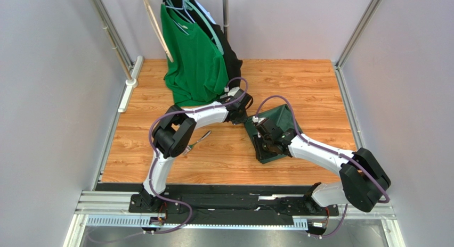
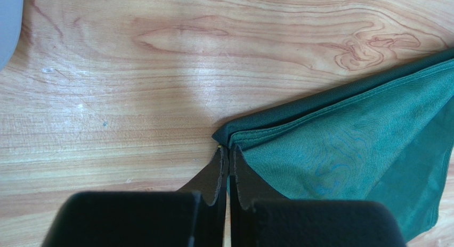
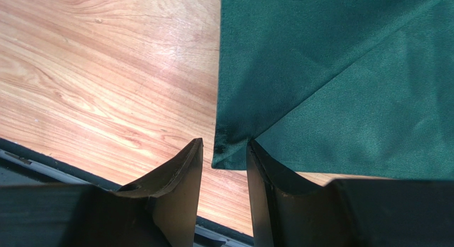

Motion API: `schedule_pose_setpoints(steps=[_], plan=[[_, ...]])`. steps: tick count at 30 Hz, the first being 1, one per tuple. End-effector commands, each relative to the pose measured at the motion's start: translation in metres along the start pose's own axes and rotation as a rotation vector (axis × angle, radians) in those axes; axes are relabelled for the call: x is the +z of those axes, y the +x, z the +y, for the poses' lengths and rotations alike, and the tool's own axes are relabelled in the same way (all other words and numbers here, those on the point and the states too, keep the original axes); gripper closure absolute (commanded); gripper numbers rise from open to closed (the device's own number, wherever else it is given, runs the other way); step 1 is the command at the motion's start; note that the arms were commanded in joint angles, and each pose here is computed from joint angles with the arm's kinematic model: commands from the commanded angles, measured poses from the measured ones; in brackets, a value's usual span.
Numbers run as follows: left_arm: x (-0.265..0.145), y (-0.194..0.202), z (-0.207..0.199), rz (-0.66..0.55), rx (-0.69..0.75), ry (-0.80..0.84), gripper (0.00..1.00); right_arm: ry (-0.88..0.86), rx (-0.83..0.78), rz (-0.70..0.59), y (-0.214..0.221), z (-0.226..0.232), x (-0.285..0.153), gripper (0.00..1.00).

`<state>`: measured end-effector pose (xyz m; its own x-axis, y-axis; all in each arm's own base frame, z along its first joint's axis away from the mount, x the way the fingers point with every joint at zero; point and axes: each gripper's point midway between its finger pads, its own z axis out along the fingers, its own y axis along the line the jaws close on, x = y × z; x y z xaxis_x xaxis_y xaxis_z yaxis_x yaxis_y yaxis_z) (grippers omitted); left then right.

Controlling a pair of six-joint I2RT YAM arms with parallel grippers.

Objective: Fold the napkin into a case and place the utensils inside
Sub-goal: Pick up the upper triangle-folded napkin from the center of the board.

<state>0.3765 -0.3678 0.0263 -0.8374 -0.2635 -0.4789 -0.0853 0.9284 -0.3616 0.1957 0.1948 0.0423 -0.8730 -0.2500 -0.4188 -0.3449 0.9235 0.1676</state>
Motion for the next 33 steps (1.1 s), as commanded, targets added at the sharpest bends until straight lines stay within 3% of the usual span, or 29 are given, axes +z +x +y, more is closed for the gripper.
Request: schedule_pose_setpoints(steps=[1,22,29,33], plan=[[-0.018,-0.006,-0.003,-0.008,0.014,0.022,1.0,0.022,0.013,-0.034,-0.01,-0.001,0.003,0.61],[-0.011,-0.003,0.005,0.006,0.018,0.022,1.0,0.128,0.032,0.123,0.032,-0.016,0.033,0.67],[-0.012,-0.005,0.003,0.001,0.034,0.039,1.0,0.186,0.035,0.174,0.046,-0.015,0.047,0.85],[-0.014,-0.005,0.004,-0.005,0.048,0.043,1.0,0.194,0.044,0.131,0.037,-0.011,0.042,0.99]])
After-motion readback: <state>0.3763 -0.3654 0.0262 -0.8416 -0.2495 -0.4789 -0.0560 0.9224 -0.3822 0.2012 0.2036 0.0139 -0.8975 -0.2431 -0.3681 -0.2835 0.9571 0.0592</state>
